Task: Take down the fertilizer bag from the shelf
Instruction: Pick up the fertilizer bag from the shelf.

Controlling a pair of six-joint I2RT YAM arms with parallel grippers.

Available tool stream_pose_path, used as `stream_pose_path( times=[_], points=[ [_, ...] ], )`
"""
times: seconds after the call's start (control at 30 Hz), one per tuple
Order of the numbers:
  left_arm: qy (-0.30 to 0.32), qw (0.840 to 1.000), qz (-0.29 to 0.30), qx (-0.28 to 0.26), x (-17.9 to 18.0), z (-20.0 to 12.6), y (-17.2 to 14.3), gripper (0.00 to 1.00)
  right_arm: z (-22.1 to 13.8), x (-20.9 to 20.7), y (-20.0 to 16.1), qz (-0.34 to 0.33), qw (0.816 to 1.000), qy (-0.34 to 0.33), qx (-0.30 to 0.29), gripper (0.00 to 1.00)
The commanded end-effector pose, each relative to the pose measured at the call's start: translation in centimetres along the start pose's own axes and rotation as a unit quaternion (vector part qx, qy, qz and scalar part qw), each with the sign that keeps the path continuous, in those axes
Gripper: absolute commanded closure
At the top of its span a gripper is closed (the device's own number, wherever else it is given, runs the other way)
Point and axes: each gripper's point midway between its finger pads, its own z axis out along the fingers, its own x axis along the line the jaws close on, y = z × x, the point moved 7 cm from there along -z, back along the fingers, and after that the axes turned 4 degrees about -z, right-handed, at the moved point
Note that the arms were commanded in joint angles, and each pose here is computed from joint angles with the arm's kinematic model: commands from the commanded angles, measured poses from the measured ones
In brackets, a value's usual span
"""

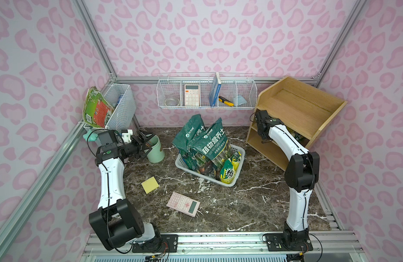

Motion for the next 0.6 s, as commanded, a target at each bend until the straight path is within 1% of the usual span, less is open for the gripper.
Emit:
stream_pose_path(
  times=[0.0,0.1,0.17,0.27,0.37,0.43,0.5,0.57],
  points=[
    [-0.011,1.0,0.014,0.003,-0.4,0.0,-0.1,0.01,-5.0,0.3,0.7,0.049,0.997,0.034,-0.057,1.0],
    [-0.007,1.0,0.015,0.011,-0.3,0.3,-0.4,0.01,-10.5,0.1,0.4,0.063,0.989,0.071,-0.112,1.0],
    [0.0,1.0,0.018,0.018,-0.4,0.6,-0.7,0.01,-14.1,-0.4,-0.3,0.074,0.983,0.081,-0.148,1.0],
    [0.01,0.999,0.028,0.029,-0.7,1.0,-1.2,0.01,-18.4,-1.5,-1.6,0.094,0.972,0.101,-0.188,1.0],
    [0.015,0.999,0.032,0.028,-0.8,1.0,-1.2,0.01,-20.9,-2.3,-3.3,0.113,0.963,0.122,-0.212,1.0],
    [0.015,0.999,0.032,0.027,-0.9,0.9,-1.2,0.01,-21.9,-2.5,-4.3,0.121,0.955,0.15,-0.225,1.0],
    [0.016,0.999,0.031,0.027,-0.8,0.9,-1.2,0.01,-23.1,-2.5,-5.3,0.125,0.943,0.195,-0.238,1.0],
    [0.015,0.999,0.03,0.028,-0.8,0.9,-1.2,0.01,-25.3,-3.0,-6.3,0.129,0.925,0.235,-0.269,1.0]
  ],
)
